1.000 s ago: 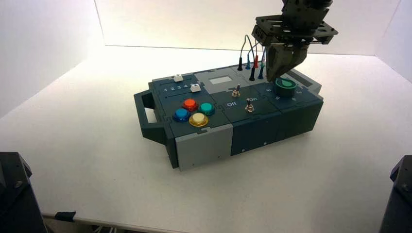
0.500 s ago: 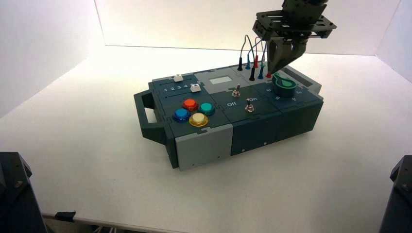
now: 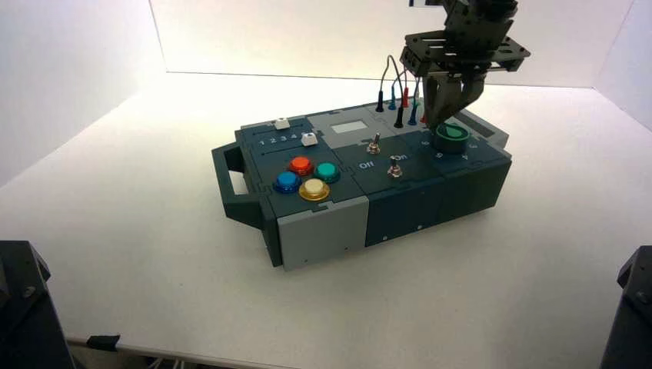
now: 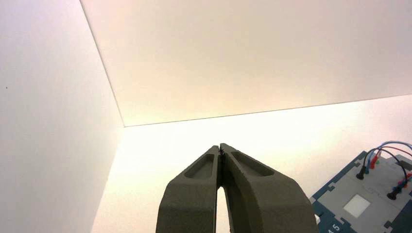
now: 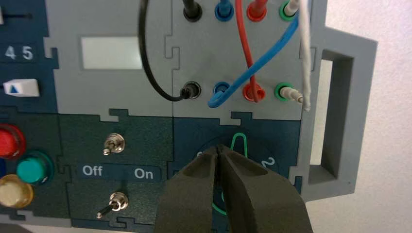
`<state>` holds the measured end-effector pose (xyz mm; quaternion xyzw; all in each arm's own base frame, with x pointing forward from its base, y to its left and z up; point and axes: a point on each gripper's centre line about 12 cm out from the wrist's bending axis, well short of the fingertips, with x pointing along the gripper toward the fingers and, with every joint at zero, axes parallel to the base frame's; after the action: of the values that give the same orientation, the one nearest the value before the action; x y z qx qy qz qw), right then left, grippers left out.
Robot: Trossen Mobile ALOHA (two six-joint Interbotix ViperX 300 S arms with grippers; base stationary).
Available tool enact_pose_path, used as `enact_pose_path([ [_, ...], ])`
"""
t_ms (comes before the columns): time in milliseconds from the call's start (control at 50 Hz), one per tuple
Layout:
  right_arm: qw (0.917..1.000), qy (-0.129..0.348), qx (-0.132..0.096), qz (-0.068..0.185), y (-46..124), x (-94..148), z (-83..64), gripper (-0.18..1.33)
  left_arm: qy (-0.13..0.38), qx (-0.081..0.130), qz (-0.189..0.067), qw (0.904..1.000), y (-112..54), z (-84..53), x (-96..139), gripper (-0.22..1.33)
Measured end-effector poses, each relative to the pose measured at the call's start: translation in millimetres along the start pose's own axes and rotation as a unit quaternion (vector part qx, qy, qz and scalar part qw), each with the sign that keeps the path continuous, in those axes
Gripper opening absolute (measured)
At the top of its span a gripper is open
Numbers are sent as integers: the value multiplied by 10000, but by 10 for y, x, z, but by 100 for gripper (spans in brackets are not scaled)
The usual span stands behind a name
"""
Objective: Turn the knob to position 4.
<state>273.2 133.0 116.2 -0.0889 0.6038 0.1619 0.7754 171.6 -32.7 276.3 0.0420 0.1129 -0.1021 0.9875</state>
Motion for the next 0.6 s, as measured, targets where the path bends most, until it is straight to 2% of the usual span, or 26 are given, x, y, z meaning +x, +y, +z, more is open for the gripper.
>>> enact_pose_path([
  [340,10000,28,38,-12,-20,55,77,-14,-23,1,2,10000,0,6,-9,-16],
  [600,9997,71,207,-83,-149,99,109,-14,-23,1,2,10000,0,6,-9,-16],
])
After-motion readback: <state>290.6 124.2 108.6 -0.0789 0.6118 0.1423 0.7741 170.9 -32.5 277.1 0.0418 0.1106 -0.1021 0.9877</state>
